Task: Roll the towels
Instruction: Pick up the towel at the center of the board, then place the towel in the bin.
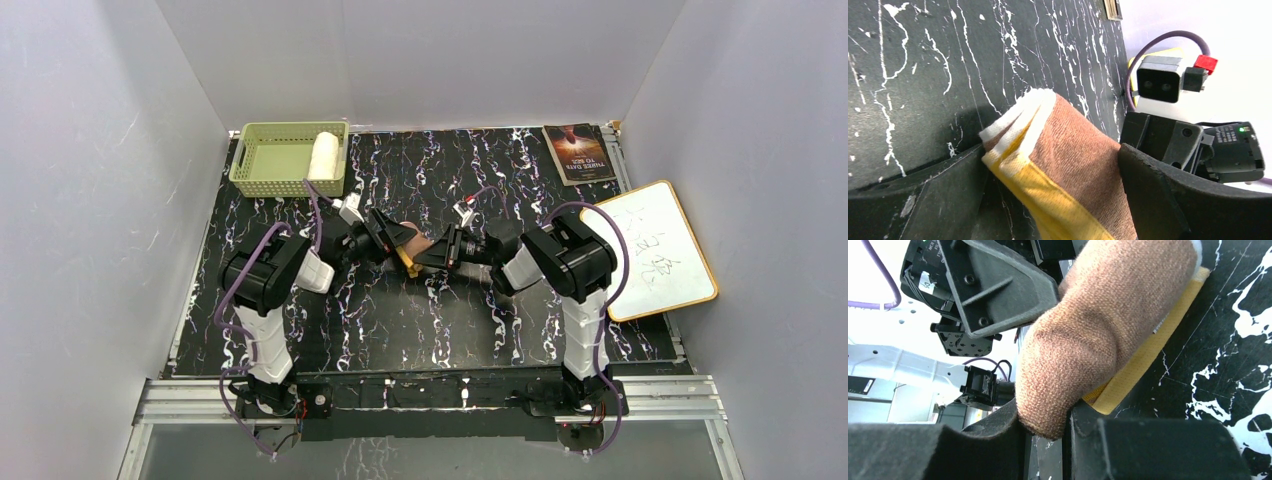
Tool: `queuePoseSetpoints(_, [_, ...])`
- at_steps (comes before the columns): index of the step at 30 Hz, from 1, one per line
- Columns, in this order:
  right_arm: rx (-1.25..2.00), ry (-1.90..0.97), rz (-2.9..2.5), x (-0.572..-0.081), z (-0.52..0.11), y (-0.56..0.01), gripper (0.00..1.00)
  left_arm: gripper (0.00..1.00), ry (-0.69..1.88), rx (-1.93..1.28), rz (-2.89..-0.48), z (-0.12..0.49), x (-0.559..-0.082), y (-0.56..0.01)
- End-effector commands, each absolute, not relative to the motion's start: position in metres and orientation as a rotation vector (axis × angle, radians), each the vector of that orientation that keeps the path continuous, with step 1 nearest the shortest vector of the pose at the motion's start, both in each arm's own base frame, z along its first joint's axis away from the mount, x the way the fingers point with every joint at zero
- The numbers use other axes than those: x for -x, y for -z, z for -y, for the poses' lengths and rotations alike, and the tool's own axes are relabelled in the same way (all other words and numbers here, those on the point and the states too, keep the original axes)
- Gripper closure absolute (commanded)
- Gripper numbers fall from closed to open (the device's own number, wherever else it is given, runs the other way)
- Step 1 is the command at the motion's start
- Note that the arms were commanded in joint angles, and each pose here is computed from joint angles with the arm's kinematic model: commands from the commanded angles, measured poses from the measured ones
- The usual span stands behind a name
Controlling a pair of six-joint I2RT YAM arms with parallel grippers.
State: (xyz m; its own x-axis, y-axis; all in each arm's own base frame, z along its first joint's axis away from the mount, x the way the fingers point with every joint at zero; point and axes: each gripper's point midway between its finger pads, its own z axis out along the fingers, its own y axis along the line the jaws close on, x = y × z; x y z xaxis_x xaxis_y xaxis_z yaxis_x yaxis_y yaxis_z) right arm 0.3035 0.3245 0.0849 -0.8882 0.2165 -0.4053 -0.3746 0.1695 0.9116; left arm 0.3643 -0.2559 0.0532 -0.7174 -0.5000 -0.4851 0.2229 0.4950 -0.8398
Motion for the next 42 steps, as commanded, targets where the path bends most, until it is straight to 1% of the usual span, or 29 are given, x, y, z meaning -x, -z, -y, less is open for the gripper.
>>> queuePoseSetpoints(1, [0.261,-1.814,-1.909,-0.294,-0.330,-0.099,0.89,0.03,1.266,0.373,-2.291,0.257,-0.322,0.010])
queuePoseSetpoints(2, [0.267,-1.811,-1.911,-0.294,-0.330,-0.098,0.89,0.03,1.292,0.383,-2.282,0.259,-0.323,0.008])
queuePoseSetpoints(5, [0.272,-1.809,-1.925,-0.290,-0.330,-0.092,0.89,0.10,1.372,0.403,-2.262,0.266,-0.322,0.001])
queuePoseSetpoints(12, [0.284,-1.803,-1.942,-0.288,-0.331,-0.085,0.89,0.33,1.471,0.413,-2.225,0.271,-0.318,-0.015])
queuePoseSetpoints(16, [0.288,-1.798,-1.949,-0.288,-0.330,-0.083,0.88,0.46,1.533,0.407,-2.153,0.274,-0.320,-0.030])
queuePoseSetpoints(19, [0.298,-1.791,-1.951,-0.288,-0.330,-0.083,0.87,0.86,1.542,0.435,-2.118,0.271,-0.321,-0.037])
queuePoseSetpoints(20, [0.308,-1.784,-1.949,-0.287,-0.330,-0.084,0.85,0.92,1.537,0.441,-2.109,0.269,-0.323,-0.039])
queuePoseSetpoints(22, [0.317,-1.773,-1.955,-0.287,-0.330,-0.084,0.80,0.91,1.517,0.448,-2.103,0.265,-0.325,-0.041])
queuePoseSetpoints(23, [0.329,-1.762,-1.950,-0.288,-0.330,-0.087,0.75,0.91,1.505,0.452,-2.092,0.262,-0.327,-0.045])
queuePoseSetpoints(24, [0.340,-1.752,-1.949,-0.288,-0.329,-0.089,0.68,0.91,1.495,0.452,-2.081,0.259,-0.328,-0.048])
queuePoseSetpoints(27, [0.373,-1.706,-1.945,-0.291,-0.327,-0.096,0.42,0.91,1.468,0.444,-2.058,0.250,-0.337,-0.060])
queuePoseSetpoints(30, [0.372,-1.657,-1.940,-0.299,-0.319,-0.109,0.04,0.91,1.425,0.425,-2.050,0.234,-0.350,-0.073])
queuePoseSetpoints(31, [0.388,-1.625,-1.927,-0.302,-0.315,-0.114,0.02,0.91,1.411,0.406,-2.040,0.228,-0.356,-0.081])
queuePoseSetpoints(37, [0.431,-1.465,-1.902,-0.315,-0.296,-0.146,0.02,0.92,1.397,0.167,-2.037,0.188,-0.397,-0.130])
queuePoseSetpoints(40, [0.452,-1.442,-1.908,-0.310,-0.292,-0.153,0.02,0.92,1.297,0.015,-2.086,0.168,-0.422,-0.159])
queuePoseSetpoints(42, [0.466,-1.442,-1.905,-0.304,-0.291,-0.155,0.02,0.90,1.235,-0.084,-2.064,0.151,-0.449,-0.195])
